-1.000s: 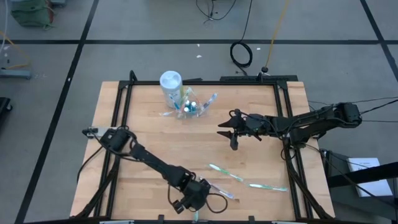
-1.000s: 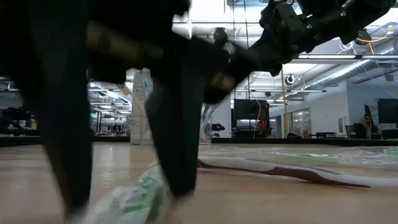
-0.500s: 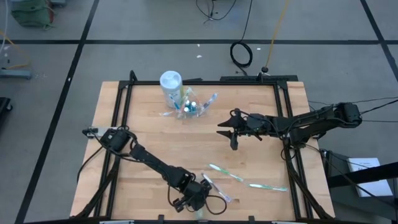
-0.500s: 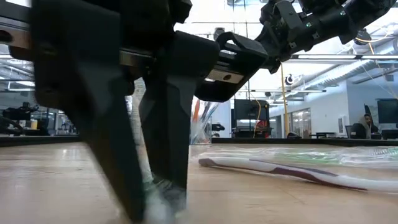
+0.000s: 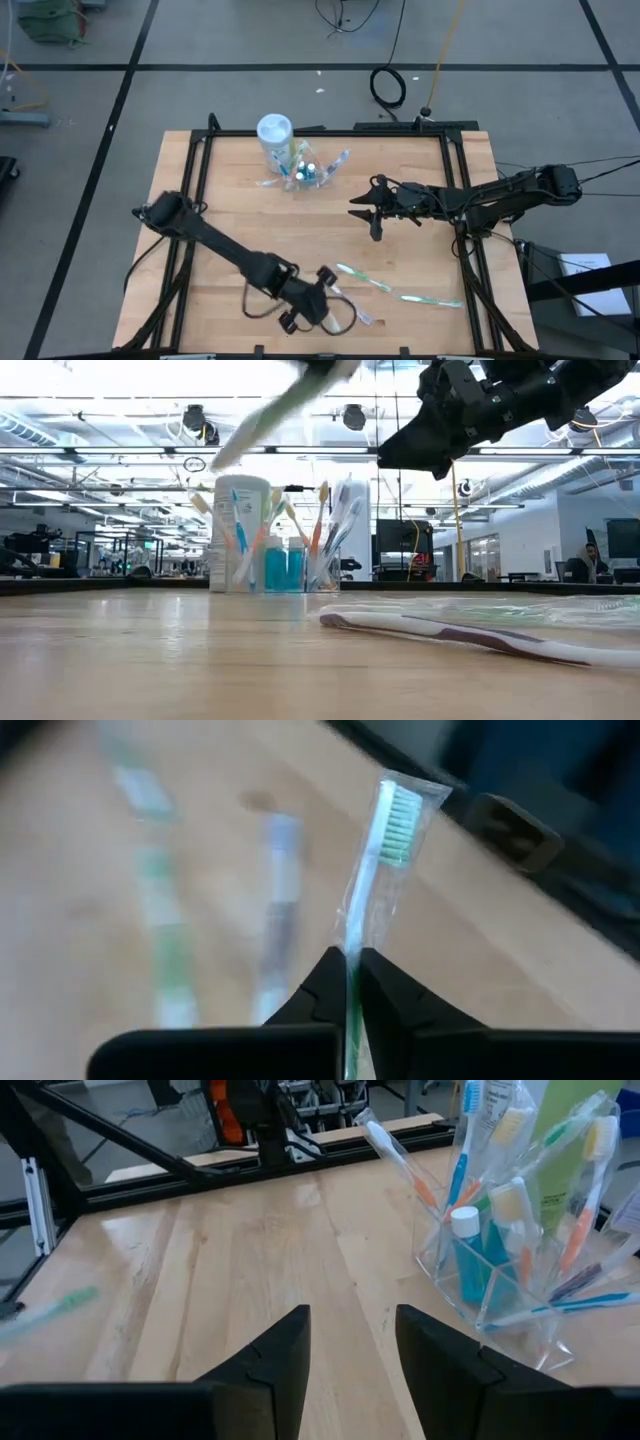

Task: Pick & Place toothbrushing station
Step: Put the green toothbrush into the transparent organizer

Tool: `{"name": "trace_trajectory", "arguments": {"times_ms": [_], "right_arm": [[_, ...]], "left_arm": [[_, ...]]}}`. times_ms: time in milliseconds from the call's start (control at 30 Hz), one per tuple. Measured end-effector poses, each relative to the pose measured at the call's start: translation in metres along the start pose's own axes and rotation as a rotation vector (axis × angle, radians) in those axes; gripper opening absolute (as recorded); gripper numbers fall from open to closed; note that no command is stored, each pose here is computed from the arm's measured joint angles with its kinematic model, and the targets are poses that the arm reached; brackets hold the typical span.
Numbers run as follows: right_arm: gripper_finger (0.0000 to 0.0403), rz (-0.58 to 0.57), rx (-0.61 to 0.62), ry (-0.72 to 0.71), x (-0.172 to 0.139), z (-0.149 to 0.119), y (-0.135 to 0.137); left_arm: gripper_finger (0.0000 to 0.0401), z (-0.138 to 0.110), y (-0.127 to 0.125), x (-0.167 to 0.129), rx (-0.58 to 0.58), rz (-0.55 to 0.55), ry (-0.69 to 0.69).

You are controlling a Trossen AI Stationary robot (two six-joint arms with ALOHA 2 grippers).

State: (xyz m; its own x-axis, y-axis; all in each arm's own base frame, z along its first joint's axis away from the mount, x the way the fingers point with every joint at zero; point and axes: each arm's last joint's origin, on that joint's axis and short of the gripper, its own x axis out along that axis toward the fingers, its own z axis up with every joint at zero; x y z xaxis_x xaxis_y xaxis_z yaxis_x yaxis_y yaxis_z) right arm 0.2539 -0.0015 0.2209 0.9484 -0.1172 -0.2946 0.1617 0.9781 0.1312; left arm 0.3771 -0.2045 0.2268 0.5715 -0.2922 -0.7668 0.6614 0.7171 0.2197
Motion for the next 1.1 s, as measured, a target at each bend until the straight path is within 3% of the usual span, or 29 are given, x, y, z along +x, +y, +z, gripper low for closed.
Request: {"name": "trace_trajectory", "arguments": {"times_ms": [200,433,533,633,767,867,967,1100], "right_arm": [[0.0139,0.004,0.001,0.001,0.000,0.000,0.001],[0.0139,0.038,-0.010,0.006,-0.001,-0.002,0.010],[0.0139,0.055,-0.015,0.009,-0.002,-0.003,0.014],[0.0139,0.073,-0.021,0.011,-0.003,-0.004,0.019],[0.0139,0.093,-0.025,0.006,-0.004,-0.004,0.024],[0.0139,0.096,-0.024,-0.005,-0.004,-0.003,0.025],[0.0139,0.097,-0.052,-0.028,-0.004,-0.001,0.025],[0.0139,0.116,-0.102,-0.107,-0.003,0.005,0.028]], "left_arm": [[0.0006,0.019,0.012,-0.067,0.005,0.245,-0.082],[0.0005,0.010,0.025,-0.116,-0.035,0.467,-0.018],[0.0005,-0.005,0.030,-0.114,-0.098,0.618,-0.005],[0.0004,-0.029,0.030,-0.099,-0.149,0.690,-0.033],[0.0006,-0.066,0.029,-0.074,-0.205,0.807,-0.139],[0.0004,-0.092,0.035,-0.066,-0.293,0.903,-0.307],[0.0005,-0.113,0.041,-0.064,-0.389,0.901,-0.528],[0.0010,-0.129,0.046,-0.068,-0.472,0.870,-0.682]]}}
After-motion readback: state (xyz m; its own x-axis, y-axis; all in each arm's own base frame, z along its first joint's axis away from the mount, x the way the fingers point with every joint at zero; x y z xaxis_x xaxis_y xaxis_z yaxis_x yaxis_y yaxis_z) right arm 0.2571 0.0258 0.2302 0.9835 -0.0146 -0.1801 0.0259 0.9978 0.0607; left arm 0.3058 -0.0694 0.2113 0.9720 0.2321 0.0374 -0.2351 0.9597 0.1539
